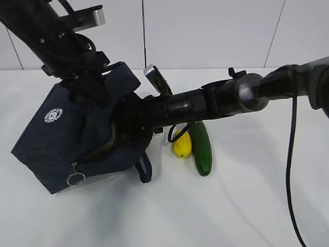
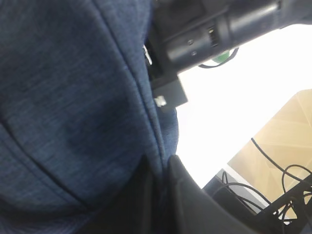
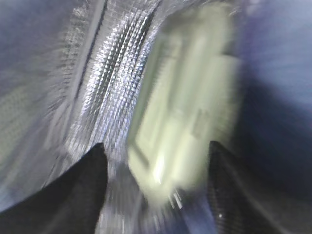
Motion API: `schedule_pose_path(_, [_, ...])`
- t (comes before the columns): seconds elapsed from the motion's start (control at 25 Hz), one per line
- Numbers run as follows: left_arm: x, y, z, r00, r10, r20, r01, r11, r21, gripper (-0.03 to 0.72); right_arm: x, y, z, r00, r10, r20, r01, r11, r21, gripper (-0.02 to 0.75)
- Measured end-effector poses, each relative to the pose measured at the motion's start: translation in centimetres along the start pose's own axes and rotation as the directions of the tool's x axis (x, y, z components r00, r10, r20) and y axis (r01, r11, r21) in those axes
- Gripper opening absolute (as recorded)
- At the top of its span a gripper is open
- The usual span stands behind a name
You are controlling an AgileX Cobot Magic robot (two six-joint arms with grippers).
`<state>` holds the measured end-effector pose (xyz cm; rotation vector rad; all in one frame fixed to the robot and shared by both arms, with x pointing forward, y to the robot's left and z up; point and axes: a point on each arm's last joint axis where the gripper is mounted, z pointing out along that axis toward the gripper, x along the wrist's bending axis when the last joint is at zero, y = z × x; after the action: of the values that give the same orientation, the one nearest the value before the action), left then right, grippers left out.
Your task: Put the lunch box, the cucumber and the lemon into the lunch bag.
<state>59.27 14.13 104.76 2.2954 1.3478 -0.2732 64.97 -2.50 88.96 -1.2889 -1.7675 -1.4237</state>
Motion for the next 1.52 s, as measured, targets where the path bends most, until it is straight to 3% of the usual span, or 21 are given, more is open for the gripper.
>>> schedule_pose_path(0.24, [0.1,0.0,0.3,1.0,-0.004,0.003,0.004,1.0,0.007,0.015,-0.7,0.8,-2.6,0.999,-0.009,-0.042,0.011,0.998,0.056,0.486])
schedule_pose_path(0.52, [0.1,0.0,0.3,1.0,-0.004,0.003,0.004,1.0,0.007,0.015,-0.3,4.4,-10.6,0.998,-0.057,0.002,0.057,0.996,0.068,0.466])
schedule_pose_path(0.64, [0.1,0.0,0.3,1.0,-0.004,0.003,0.004,1.0,0.007,0.015,0.4,5.5,-14.0,0.994,-0.085,0.075,0.078,0.994,0.081,0.465])
schedule_pose_path(0.76, [0.1,0.0,0.3,1.0,-0.004,0.003,0.004,1.0,0.007,0.015,1.5,6.1,-16.4,0.97,-0.142,0.197,0.111,0.981,0.162,0.464])
schedule_pose_path(0.88, [0.1,0.0,0.3,1.0,-0.004,0.003,0.004,1.0,0.007,0.015,2.4,6.2,-17.6,0.921,-0.189,0.342,0.097,0.959,0.267,0.463])
schedule_pose_path(1.04, [0.1,0.0,0.3,1.0,-0.004,0.003,0.004,1.0,0.007,0.015,2.4,5.7,-17.9,0.862,-0.151,0.484,-0.01,0.949,0.314,0.463])
schedule_pose_path(1.16, [0.1,0.0,0.3,1.0,-0.004,0.003,0.004,1.0,0.007,0.015,2.0,5.2,-17.3,0.781,-0.176,0.599,-0.057,0.935,0.349,0.463])
schedule_pose_path(1.28, [0.1,0.0,0.3,1.0,-0.004,0.003,0.004,1.0,0.007,0.015,2.2,5.0,-16.2,0.728,-0.206,0.654,-0.051,0.935,0.352,0.462])
schedule_pose_path(1.4, [0.1,0.0,0.3,1.0,-0.004,0.003,0.004,1.0,0.007,0.015,2.3,4.8,-15.0,0.717,-0.195,0.669,-0.054,0.942,0.331,0.462])
schedule_pose_path(1.52, [0.1,0.0,0.3,1.0,-0.004,0.003,0.004,1.0,0.007,0.015,0.8,4.1,-13.6,0.716,-0.17,0.677,-0.097,0.936,0.338,0.461])
